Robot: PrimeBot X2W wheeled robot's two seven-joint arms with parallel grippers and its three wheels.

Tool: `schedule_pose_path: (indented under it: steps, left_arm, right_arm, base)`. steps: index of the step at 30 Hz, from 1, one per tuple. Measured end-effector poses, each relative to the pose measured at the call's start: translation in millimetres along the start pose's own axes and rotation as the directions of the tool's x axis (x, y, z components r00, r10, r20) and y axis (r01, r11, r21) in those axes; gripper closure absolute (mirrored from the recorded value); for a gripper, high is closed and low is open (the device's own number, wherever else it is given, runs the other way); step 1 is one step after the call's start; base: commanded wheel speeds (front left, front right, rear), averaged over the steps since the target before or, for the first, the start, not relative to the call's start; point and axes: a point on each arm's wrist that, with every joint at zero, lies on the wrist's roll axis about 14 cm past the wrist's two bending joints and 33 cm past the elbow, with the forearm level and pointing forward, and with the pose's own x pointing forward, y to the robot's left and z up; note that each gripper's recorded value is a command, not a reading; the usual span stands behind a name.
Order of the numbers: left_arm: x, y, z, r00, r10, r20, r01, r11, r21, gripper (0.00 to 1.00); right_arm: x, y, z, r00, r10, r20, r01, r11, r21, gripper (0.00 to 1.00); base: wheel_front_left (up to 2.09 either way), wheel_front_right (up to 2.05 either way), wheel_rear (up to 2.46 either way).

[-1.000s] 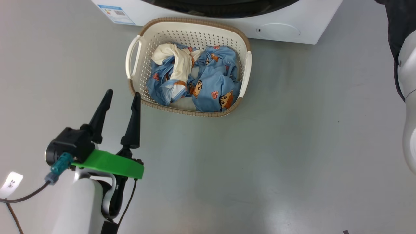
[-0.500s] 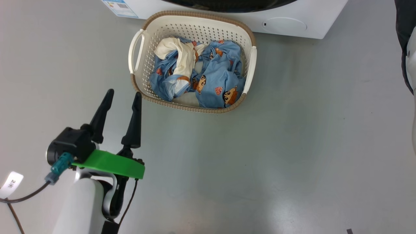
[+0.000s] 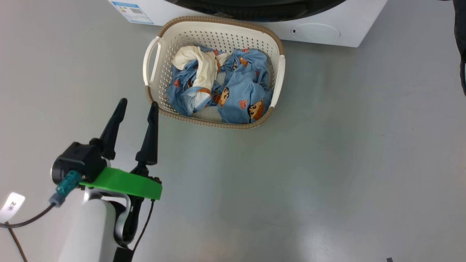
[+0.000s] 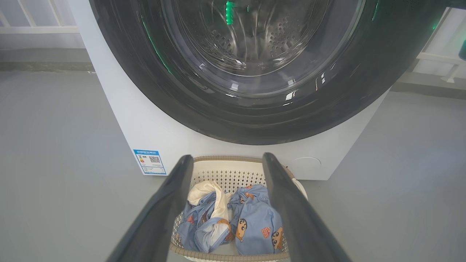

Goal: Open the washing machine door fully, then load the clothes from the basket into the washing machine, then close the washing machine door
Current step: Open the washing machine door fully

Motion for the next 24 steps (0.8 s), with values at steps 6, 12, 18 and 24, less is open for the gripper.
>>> schedule_pose_path:
  steps: [6, 12, 18, 24]
  left_arm:
    - [0, 1, 0, 1.0, 0.002, 0.0, -0.002, 1.0, 0.001, 0.0]
    - [1, -1, 3, 1.0, -0.003, 0.011, 0.003, 1.0, 0.0, 0.0]
    - [4, -5, 8, 1.0, -0.01, 0.027, 0.01, 1.0, -0.003, 0.0]
    - [5, -7, 14, 0.999, -0.016, 0.044, 0.017, 1.0, -0.006, 0.0]
  right_arm:
    - [-1, -2, -4, 0.999, -0.014, -0.051, 0.013, 1.0, -0.021, 1.0]
    - [-4, 4, -7, 0.995, -0.004, -0.101, 0.001, 1.0, -0.029, 1.0]
    - [-12, 18, -12, 0.986, 0.023, -0.166, -0.03, 0.999, -0.039, 1.0]
    - [-23, 23, -13, 0.978, 0.032, -0.205, -0.043, 0.998, -0.051, 1.0]
  base:
    - [0.0, 0.0, 0.0]
    - [0.0, 0.0, 0.0]
    - [0.0, 0.0, 0.0]
    - [0.0, 0.0, 0.0]
